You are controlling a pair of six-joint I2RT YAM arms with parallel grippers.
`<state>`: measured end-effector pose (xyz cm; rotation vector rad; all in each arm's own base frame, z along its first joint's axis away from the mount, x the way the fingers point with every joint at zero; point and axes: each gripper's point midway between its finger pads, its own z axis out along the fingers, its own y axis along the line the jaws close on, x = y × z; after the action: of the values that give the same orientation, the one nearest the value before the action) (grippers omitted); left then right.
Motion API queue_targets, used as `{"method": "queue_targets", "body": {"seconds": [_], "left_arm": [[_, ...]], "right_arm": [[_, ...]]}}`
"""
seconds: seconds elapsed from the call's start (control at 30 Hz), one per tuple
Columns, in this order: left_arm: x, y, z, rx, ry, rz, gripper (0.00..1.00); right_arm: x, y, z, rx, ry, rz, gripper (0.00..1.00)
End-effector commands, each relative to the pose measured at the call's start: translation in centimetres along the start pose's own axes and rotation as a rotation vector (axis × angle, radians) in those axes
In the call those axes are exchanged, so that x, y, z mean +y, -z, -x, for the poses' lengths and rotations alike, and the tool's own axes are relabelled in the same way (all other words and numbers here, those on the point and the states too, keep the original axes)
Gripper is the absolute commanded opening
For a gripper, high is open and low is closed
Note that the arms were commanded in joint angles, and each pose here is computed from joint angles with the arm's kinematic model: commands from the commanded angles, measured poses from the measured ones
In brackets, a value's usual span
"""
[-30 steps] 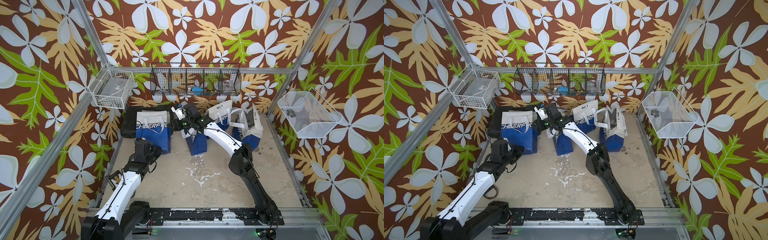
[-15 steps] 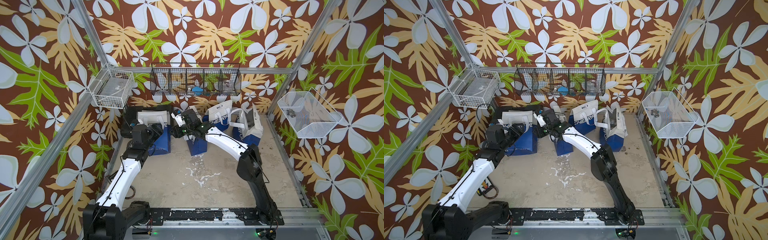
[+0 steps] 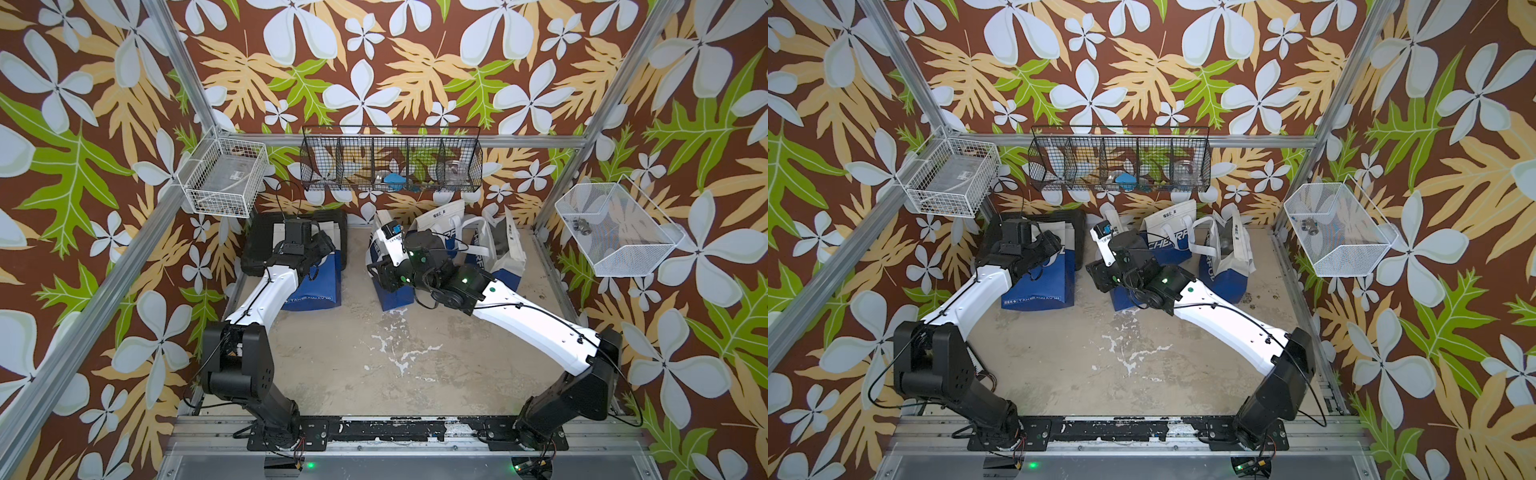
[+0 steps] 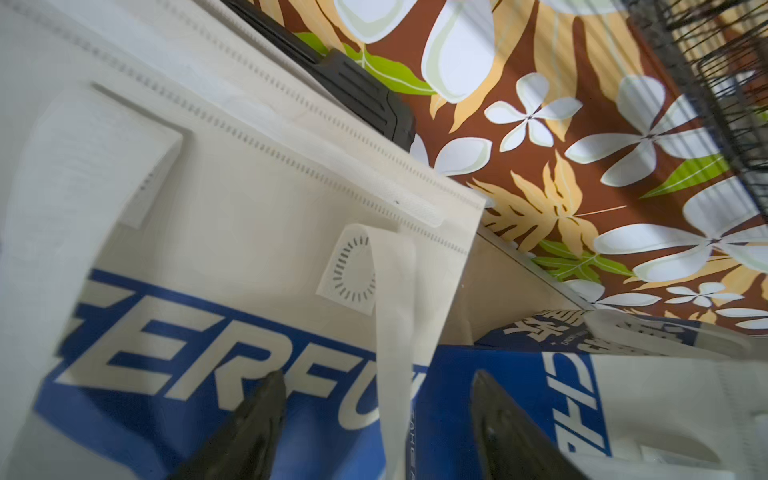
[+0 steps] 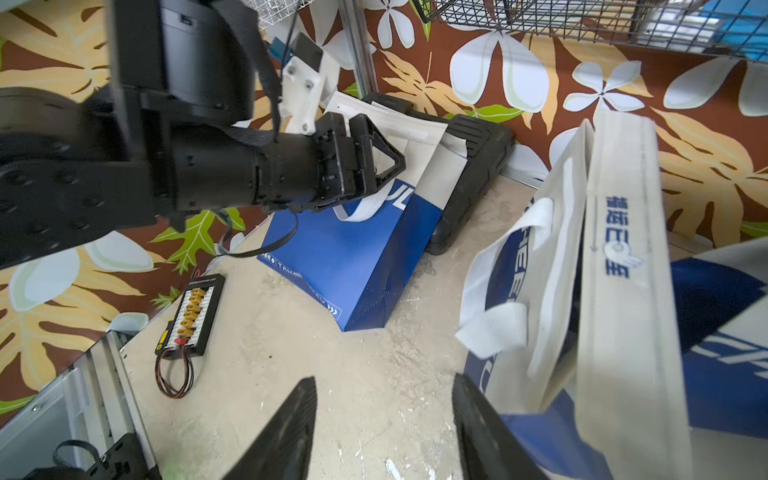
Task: Open the takeout bag
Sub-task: Adjust the takeout bag at the center of the board.
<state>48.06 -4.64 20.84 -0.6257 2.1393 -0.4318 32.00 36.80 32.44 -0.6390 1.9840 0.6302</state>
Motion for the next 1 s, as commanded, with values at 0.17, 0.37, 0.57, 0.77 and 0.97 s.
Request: {"method": "queue_targets", "body": {"seconds": [0.17,0.37,0.57,0.77,0.97], "left_arm": [[-1.4,0.3,0.8,0.015,-0.069,-0.031,0.00],[-2.3,4.8,1.5,-0.056,-0.080,-0.047,0.00],[-2.9,10.9,0.9,-0.122,-0.061,-0.119,0.00],[-2.0,13.7,-2.9,-0.102,-0.024,-0.198,0.00],[-0.3,15.4,-5.8,-0.075,0.014,-0.226,0.07]], "right_arm": [[-9.3,2.9,-0.6,-0.026,-0.127,-0.247,0.54],[-18.1,0.3,1.5,0.016,-0.190,-0.373,0.66],[-21.6,-5.0,2.5,0.053,-0.093,-0.474,0.73],[-22.9,-7.0,3.0,0.064,-0.052,-0.530,0.74],[-24.0,-7.2,2.9,0.094,0.025,-0.615,0.68]]}}
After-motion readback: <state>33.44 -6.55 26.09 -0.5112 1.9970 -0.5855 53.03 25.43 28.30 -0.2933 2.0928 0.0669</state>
